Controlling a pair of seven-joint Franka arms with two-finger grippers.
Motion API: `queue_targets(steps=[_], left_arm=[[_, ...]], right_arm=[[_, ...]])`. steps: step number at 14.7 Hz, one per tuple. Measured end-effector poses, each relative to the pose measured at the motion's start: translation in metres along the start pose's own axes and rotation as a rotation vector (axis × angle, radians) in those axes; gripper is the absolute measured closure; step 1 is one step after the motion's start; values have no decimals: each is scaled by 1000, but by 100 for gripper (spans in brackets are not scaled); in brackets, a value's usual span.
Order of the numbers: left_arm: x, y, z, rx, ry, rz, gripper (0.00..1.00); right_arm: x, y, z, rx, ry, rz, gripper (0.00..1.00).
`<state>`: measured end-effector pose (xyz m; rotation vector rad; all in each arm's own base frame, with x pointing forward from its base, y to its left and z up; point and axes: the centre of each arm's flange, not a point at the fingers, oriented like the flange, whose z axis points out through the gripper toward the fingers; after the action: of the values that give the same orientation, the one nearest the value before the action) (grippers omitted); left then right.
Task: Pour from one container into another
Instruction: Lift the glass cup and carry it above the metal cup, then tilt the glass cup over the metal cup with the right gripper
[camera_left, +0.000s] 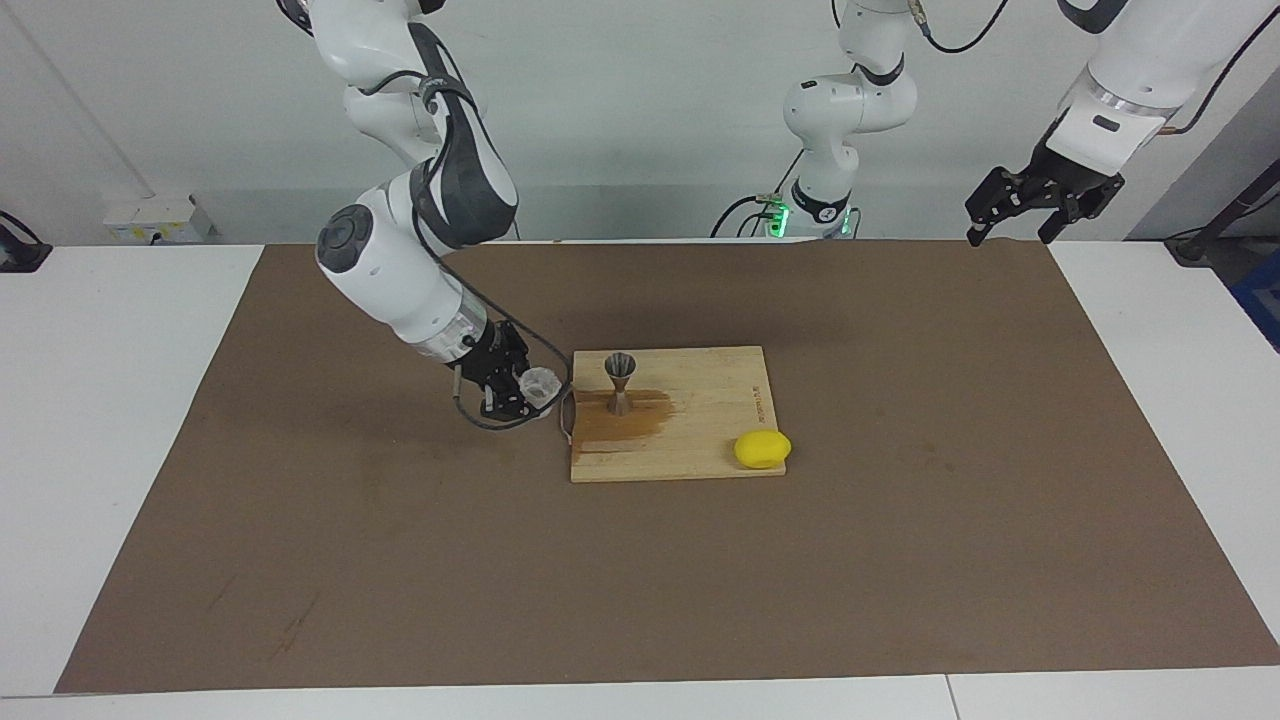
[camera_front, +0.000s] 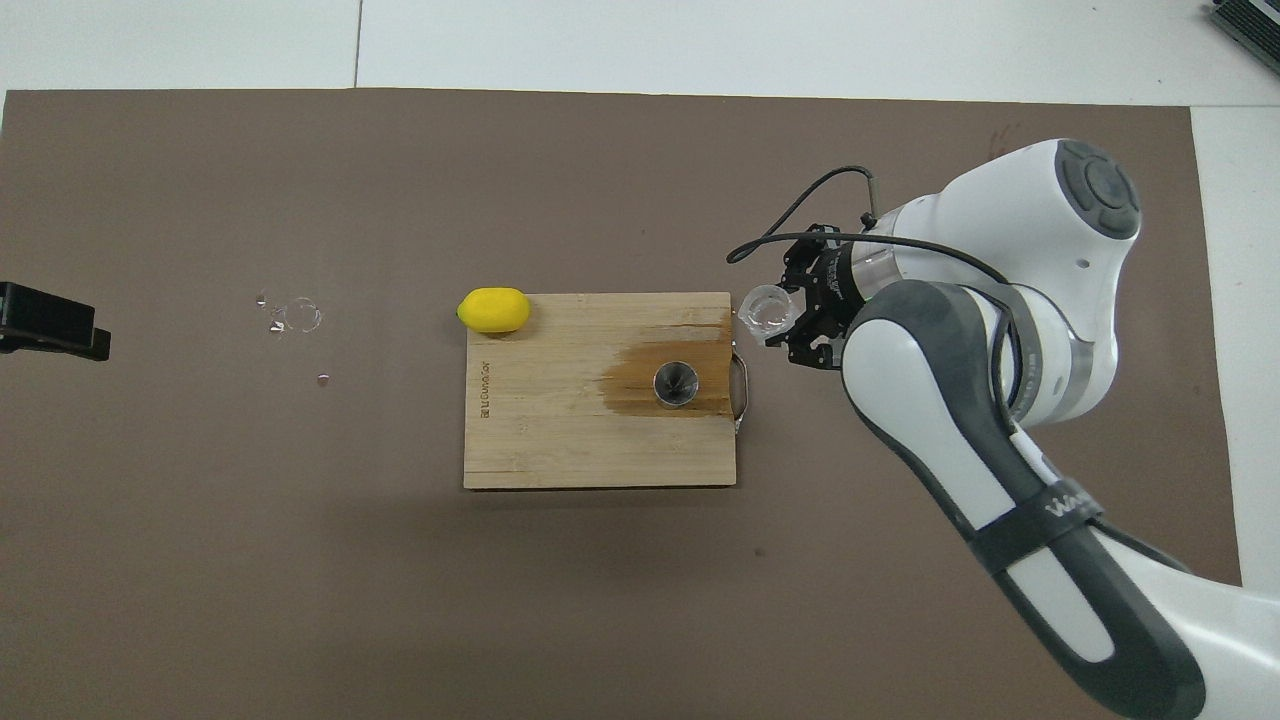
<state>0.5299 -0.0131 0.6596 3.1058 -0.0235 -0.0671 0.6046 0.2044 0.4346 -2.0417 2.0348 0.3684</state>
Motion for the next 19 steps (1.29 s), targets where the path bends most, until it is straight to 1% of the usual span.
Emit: queue_targets(steps=[3,5,13,19], left_arm=[[-6,7,-3,2,1,12,0],[-10,10,-3,3,-5,17,0],[-11,9,-1,4,-11,15,0],[-11,9,-1,4,-12,15,0]], right_arm=[[-35,9,7,26,68,-34,50],[-52,16,13,34,122,-65,50],[-76,30,27,56,267,-179,50],[-94,43,38,70,343,-241,50]])
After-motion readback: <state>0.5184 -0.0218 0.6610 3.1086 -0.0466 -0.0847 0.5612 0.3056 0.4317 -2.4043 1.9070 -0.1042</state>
